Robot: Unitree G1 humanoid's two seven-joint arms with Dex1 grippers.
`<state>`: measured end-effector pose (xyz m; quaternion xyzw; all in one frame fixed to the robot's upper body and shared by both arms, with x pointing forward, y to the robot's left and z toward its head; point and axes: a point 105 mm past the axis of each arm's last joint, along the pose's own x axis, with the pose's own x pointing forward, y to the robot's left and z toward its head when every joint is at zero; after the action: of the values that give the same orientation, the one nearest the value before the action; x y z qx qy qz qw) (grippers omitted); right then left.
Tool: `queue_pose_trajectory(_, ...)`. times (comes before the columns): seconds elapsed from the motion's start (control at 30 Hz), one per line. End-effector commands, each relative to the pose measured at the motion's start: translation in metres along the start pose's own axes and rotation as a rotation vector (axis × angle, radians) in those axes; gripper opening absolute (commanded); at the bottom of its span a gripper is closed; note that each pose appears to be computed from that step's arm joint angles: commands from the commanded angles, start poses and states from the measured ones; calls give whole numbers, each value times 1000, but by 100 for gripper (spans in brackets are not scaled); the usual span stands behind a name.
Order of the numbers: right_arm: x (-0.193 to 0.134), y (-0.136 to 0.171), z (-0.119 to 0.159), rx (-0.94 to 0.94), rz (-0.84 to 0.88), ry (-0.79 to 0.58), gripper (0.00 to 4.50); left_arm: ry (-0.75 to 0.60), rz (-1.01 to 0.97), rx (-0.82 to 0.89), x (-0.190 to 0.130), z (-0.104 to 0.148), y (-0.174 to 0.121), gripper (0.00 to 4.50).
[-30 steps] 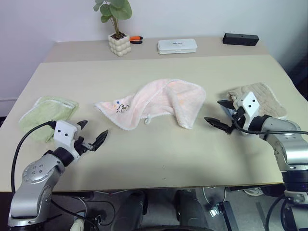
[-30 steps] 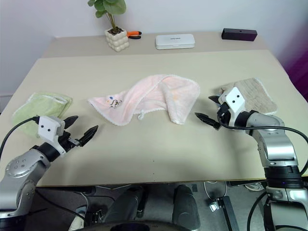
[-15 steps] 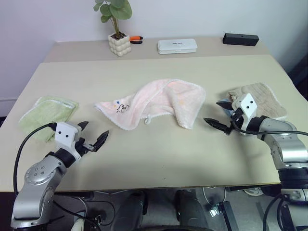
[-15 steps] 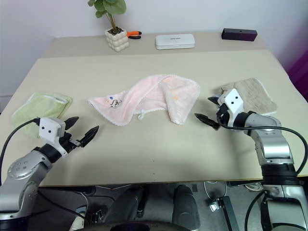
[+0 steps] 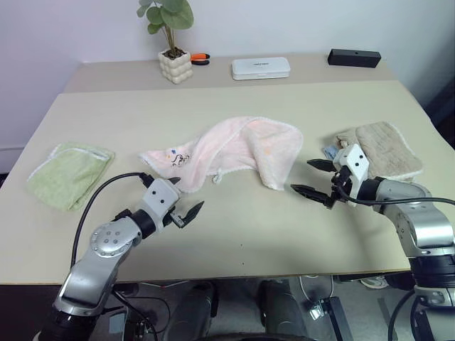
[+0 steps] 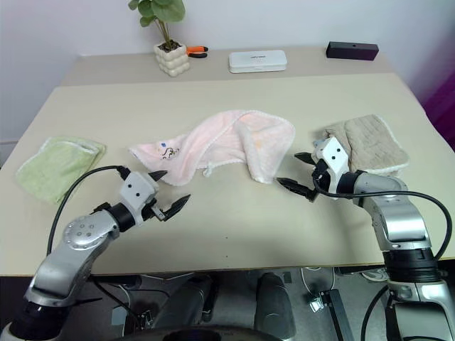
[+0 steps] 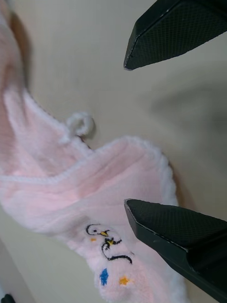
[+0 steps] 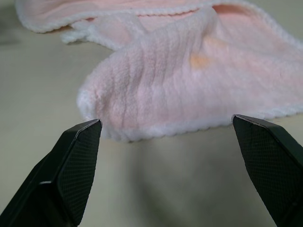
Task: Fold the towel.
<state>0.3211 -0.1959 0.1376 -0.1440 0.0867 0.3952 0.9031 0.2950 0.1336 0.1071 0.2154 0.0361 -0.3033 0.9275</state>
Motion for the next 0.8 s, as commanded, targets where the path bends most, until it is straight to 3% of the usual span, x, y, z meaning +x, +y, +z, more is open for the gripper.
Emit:
queue_pose_trajectory(0.03,5,9,21,-45,-5,-63,450,-12,4,83,13,4,2,445)
queue_pose_trajectory(0.37,0,15,27,-47,-63,-83,450,129,-32,175,31,-18,16,445)
queue_pose_trajectory(0.47,-1,16,27,-47,-74,-89,450,132,-46,186,30,-19,16,316)
queue_pose_trajectory(0.67,5,17,33,-52,-77,-112,450,137,-25,205,24,-19,25,17)
queue_pose_trajectory(0.8,9,16,37,-64,-72,-126,450,147,32,225,16,-19,39,3)
